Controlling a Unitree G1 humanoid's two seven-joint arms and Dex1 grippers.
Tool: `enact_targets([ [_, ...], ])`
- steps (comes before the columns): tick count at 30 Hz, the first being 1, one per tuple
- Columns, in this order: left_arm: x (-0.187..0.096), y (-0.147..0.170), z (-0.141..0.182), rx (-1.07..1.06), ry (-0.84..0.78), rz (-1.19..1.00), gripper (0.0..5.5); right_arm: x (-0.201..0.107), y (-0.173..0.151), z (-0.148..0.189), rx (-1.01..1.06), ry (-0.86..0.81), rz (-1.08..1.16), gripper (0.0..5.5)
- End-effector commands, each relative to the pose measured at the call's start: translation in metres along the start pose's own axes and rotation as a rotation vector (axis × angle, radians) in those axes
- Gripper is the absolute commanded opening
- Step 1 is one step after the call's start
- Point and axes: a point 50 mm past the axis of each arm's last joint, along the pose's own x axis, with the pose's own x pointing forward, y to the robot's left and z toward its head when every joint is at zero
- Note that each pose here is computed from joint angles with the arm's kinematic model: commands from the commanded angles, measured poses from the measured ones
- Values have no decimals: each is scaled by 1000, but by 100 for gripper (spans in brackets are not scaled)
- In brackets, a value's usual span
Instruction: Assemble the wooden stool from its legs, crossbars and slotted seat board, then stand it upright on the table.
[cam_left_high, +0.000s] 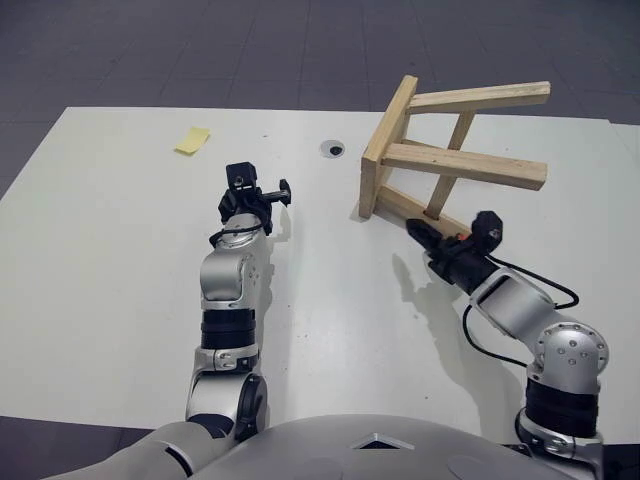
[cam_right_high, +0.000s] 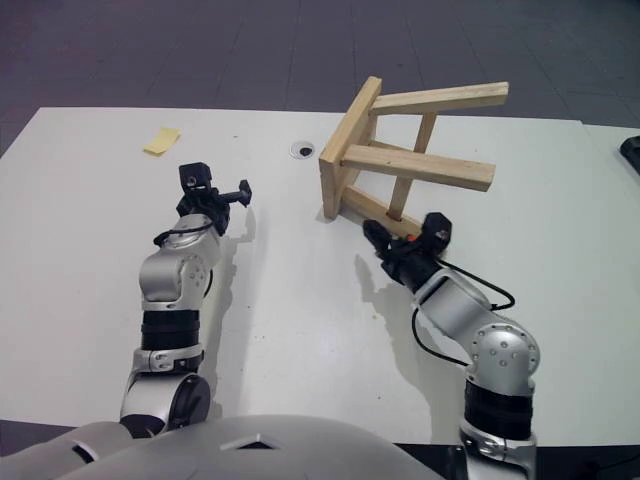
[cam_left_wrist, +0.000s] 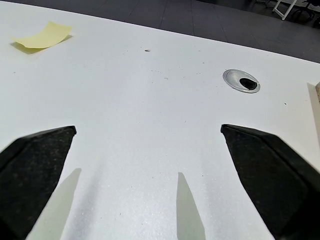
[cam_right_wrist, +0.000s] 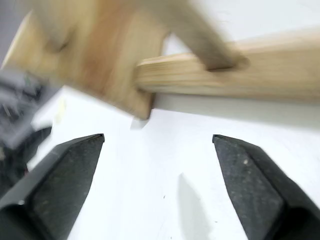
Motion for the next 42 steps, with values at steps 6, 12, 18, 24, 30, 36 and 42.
enact_targets([
  [6,2,-14,6,88,-108,-47,540,53,34,-19,-419,-99,98,538],
  [12,3,-13,7,95,-121,-53,540,87,34,-21,-447,-168,19,538],
  [18,5,-12,9,91,-123,-47,540,111,36,-21,-468,-223,-61,538],
  [24,5,-13,7,92,-111,-50,540,132,42,-22,-524,-278,-145,538],
  [30,5,-12,5,85,-105,-41,540,138,42,-19,-518,-314,-212,466],
  [36,5,-9,5,78,-105,-25,540,135,36,-18,-521,-322,-243,364],
  [42,6,-10,5,75,-105,-20,540,135,37,-19,-526,-317,-224,279],
])
